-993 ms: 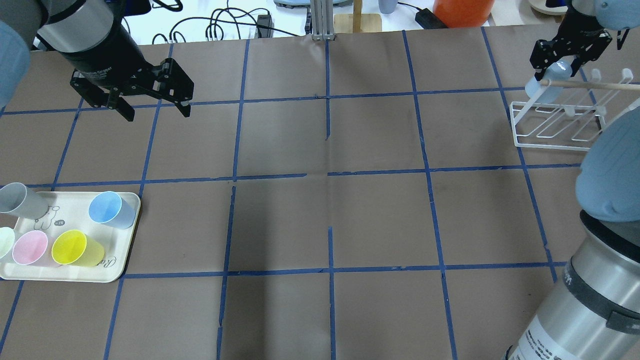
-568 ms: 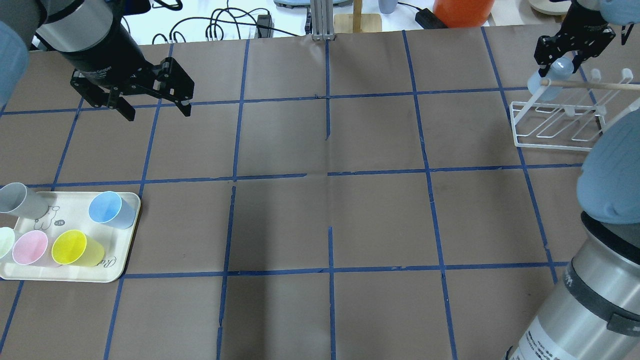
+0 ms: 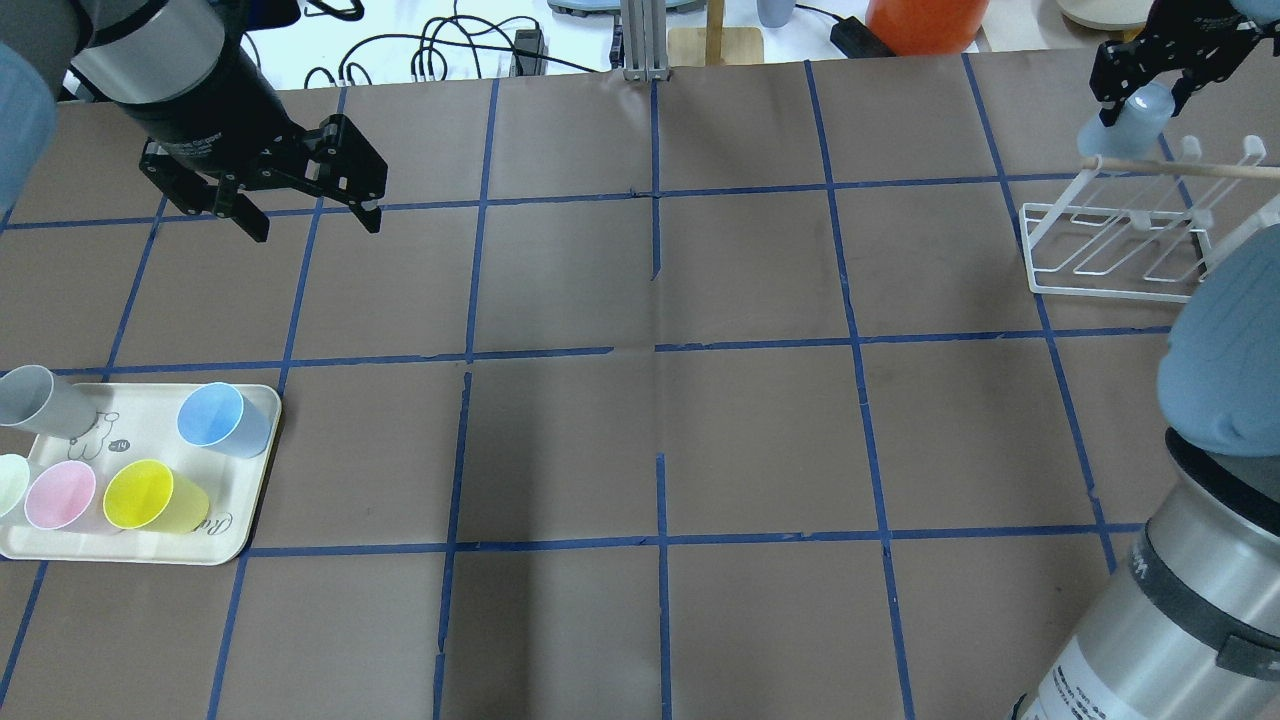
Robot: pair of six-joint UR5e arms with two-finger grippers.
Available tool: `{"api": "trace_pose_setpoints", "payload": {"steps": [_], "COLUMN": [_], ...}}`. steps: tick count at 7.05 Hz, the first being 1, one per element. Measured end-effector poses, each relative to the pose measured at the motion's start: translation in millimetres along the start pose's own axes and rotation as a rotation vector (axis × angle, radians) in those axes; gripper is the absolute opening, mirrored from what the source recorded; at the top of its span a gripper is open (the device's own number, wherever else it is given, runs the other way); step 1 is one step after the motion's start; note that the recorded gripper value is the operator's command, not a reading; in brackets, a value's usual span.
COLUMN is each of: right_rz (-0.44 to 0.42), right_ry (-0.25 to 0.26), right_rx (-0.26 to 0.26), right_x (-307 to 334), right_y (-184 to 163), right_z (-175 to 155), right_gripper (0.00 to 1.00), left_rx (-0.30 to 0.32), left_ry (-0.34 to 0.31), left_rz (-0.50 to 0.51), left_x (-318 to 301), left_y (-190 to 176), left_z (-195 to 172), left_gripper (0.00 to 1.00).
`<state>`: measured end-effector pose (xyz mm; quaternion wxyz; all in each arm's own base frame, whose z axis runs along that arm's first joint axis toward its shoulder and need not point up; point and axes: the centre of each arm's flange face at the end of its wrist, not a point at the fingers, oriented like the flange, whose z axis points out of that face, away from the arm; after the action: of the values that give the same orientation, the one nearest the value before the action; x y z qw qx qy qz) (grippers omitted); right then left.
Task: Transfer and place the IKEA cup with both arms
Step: 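Lift the pale blue cup out of the rack with the right gripper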
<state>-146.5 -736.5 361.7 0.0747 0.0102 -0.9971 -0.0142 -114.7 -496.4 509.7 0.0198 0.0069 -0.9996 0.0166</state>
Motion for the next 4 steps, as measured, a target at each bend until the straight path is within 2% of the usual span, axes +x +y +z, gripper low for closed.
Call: {"api": "trace_pose_setpoints", "payload": {"steps": [4], "right_rz": [0.000], "right_ry": [-0.006], "right_rx": [-0.002], "right_x": [-2.4], "right_y": [21.1], "right_z": [-43.8], "right_gripper": [0.23], "left_rx": [0.006], "left_ry": [0.001], "left_rz": [-0.002], "left_x": [-0.9], "left_y": [0.6], "left_z": [-3.0], "left_gripper": [1.00]}}
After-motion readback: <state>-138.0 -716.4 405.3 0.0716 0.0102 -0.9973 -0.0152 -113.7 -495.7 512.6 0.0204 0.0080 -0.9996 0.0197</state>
